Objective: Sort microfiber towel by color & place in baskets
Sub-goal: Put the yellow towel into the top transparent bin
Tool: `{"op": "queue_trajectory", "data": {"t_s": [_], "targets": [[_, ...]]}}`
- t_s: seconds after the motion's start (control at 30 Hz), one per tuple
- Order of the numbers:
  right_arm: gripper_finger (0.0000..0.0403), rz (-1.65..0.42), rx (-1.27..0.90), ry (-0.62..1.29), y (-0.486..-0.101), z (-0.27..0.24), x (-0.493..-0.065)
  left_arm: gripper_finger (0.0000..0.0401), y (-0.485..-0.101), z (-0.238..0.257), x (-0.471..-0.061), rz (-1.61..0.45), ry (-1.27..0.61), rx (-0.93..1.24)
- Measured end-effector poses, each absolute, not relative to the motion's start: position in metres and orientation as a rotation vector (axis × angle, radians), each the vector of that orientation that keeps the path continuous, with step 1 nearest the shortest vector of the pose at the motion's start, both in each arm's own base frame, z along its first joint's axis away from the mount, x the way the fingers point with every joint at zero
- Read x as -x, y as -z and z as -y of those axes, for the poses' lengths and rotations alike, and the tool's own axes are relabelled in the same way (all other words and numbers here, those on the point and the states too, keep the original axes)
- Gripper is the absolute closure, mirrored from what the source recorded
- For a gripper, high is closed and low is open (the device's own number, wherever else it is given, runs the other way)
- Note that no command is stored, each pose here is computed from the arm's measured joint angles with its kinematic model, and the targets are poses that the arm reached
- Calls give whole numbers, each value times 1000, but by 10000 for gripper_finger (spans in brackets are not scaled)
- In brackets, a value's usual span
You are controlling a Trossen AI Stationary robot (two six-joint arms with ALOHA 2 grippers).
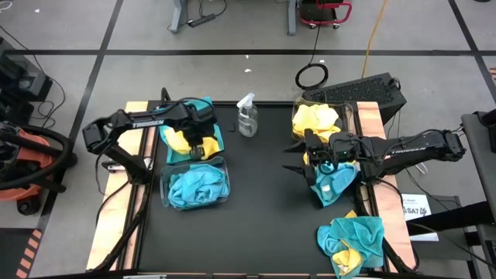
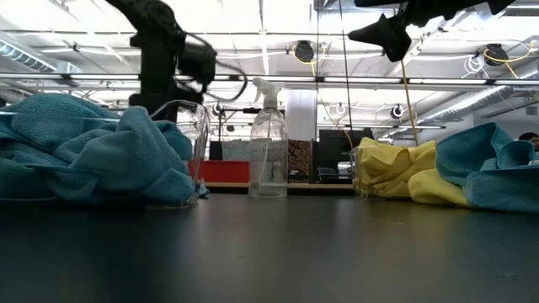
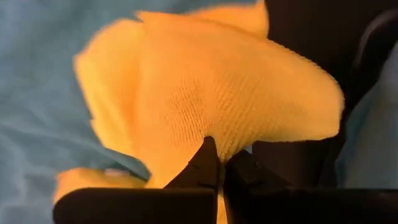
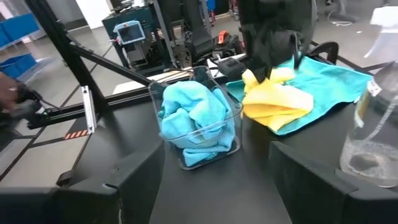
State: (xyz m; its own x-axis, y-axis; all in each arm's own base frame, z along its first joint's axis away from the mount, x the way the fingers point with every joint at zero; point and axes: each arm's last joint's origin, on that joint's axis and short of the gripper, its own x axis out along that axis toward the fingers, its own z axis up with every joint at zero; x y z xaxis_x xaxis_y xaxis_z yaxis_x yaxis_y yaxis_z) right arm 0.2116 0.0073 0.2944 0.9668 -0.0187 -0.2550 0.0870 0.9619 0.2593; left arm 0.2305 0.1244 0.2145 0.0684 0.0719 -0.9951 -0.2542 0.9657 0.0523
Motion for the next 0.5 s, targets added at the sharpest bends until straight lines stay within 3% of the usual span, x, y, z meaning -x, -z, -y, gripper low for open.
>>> {"op": "queue_trajectory", "data": {"t_s": [0.5], "targets": [[122,-181,-182,141,-300,2,-213,400,-316,-112,-234,-1087,-394,166]]}}
